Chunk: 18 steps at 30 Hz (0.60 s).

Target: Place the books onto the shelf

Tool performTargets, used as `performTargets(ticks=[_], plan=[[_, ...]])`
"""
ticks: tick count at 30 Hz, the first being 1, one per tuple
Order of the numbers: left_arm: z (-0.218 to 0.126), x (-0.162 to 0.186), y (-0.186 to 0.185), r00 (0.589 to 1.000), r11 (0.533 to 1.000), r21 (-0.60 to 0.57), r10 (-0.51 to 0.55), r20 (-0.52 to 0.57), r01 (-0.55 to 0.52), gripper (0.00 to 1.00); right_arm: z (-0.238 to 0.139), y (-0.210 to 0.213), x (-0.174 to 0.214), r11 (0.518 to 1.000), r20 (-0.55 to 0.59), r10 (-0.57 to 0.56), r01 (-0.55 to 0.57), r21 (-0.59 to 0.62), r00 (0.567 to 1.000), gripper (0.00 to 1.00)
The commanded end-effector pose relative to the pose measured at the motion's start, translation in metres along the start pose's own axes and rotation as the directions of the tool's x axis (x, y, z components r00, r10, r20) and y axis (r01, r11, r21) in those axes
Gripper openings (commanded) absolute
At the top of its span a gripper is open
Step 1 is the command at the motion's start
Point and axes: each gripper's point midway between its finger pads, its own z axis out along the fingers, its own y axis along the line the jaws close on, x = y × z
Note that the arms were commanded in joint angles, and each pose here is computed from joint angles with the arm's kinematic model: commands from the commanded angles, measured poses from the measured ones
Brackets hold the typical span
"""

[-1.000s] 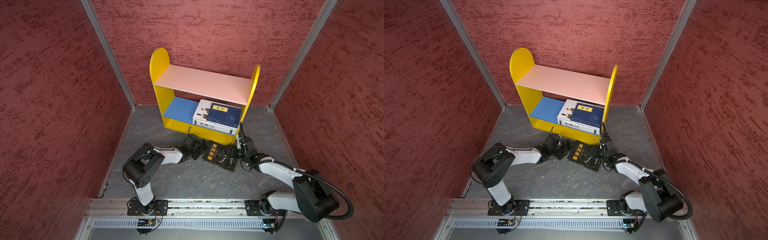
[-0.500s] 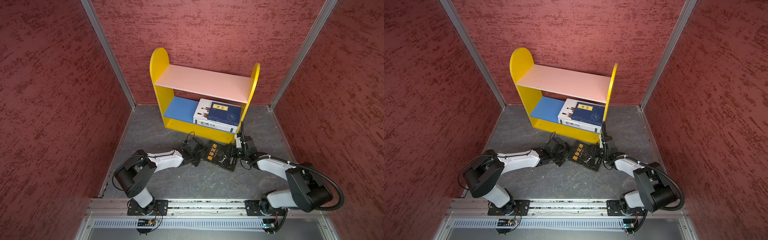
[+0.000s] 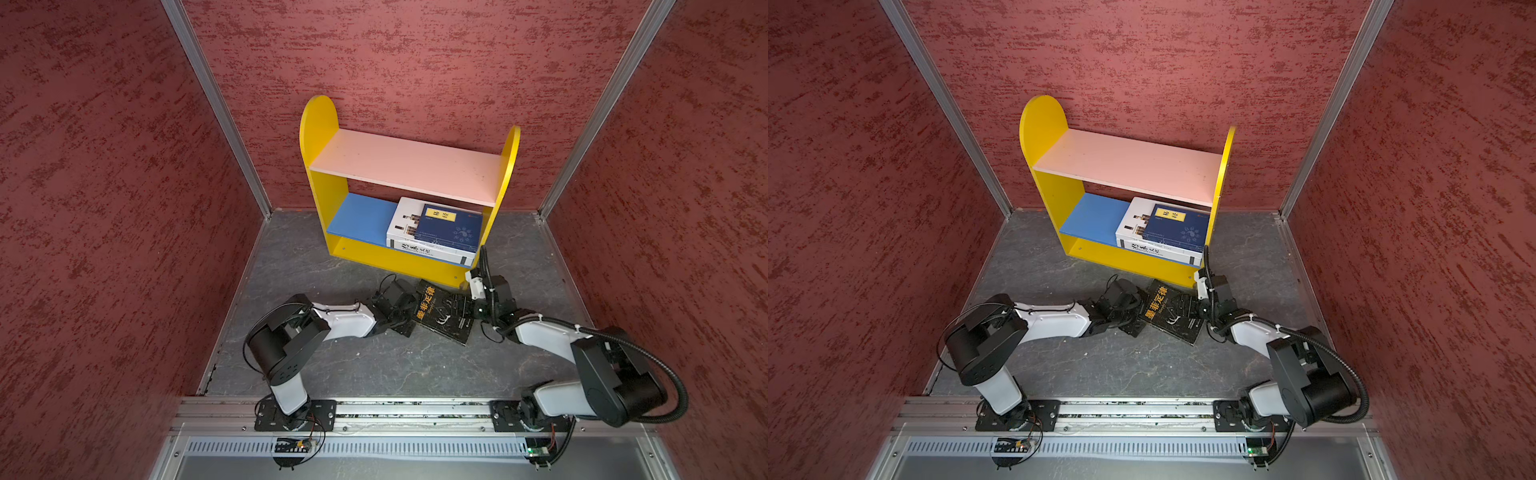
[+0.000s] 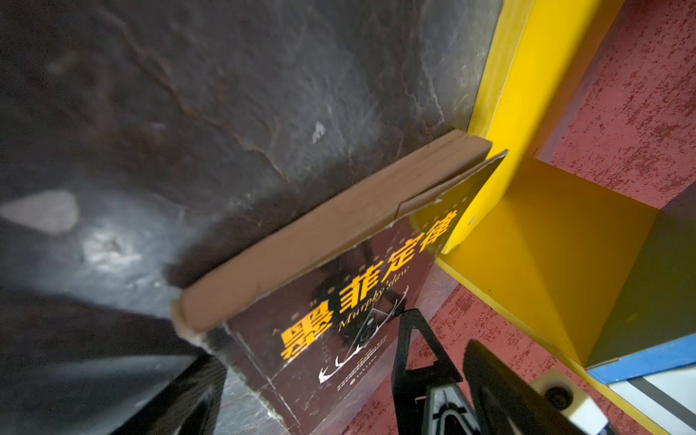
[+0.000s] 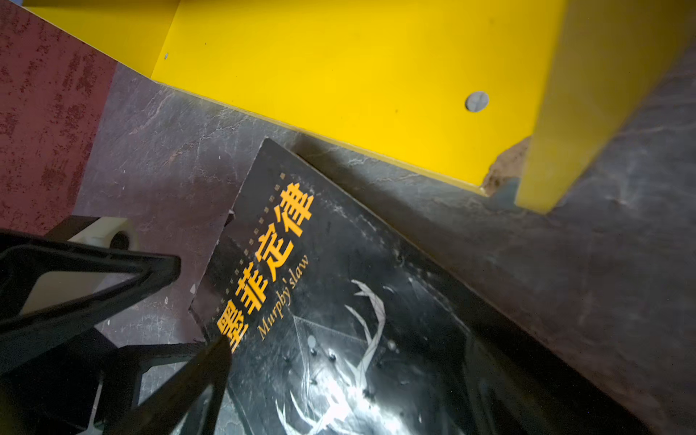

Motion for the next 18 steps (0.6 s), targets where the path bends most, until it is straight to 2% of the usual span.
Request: performTargets(ticks=[1, 6, 10, 18], plan=[[0.010, -0.002, 0.025, 1.000, 0.997, -0.081, -0.017, 0.004, 0.017, 0.98, -0.010, -0.013, 0.002, 0.997, 0.037, 0.016, -0.018, 0.069, 0.999, 0.99], [0.007, -0.001, 0.031, 1.000, 0.994, -0.111, -0.022, 0.003, 0.022, 0.98, -0.029, -0.024, -0.033, 0.985, 0.218, 0.010, -0.047, 0.165, 0.976, 0.99], [0.001, -0.004, 0.032, 1.000, 0.992, -0.126, -0.018, 0.010, 0.020, 0.98, -0.043, -0.022, -0.048, 0.984, 0.307, 0.017, -0.070, 0.162, 0.951, 0.99], [0.003, -0.002, 0.025, 1.000, 0.994, -0.105, -0.014, -0.013, 0.013, 0.98, -0.010, -0.028, -0.031, 0.991, 0.207, 0.052, -0.076, 0.109, 0.977, 0.99]])
